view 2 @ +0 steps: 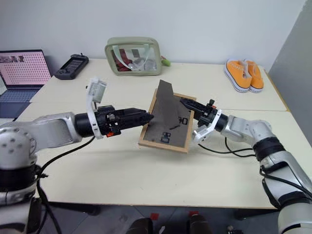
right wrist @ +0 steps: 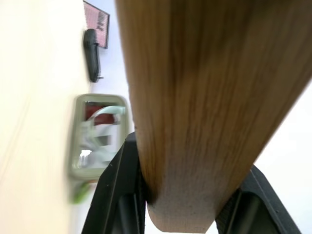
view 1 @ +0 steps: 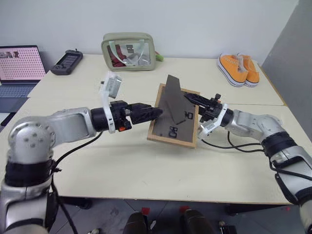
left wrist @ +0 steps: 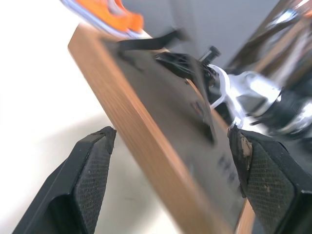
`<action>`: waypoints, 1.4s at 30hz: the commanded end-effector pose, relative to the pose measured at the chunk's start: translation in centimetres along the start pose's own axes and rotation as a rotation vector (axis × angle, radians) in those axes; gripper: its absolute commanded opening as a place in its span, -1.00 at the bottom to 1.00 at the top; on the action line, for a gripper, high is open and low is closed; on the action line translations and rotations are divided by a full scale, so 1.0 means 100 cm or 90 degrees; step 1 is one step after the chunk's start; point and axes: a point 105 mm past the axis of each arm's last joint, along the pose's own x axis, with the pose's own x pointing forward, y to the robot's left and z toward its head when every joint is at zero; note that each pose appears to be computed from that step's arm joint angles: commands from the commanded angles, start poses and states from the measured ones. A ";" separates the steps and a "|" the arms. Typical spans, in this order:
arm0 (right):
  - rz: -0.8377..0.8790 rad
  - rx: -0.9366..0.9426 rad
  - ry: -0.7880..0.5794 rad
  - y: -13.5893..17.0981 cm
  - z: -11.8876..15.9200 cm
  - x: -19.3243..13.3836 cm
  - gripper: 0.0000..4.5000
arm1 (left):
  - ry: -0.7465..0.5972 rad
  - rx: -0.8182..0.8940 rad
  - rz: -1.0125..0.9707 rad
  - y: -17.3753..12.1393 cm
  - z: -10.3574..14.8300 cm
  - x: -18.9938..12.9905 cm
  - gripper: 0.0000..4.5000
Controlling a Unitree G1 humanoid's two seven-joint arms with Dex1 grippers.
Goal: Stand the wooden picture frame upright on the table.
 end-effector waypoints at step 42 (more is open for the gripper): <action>0.240 1.080 0.023 0.091 0.063 -0.014 -0.43 | 0.054 0.052 0.130 0.019 -0.045 -0.070 0.75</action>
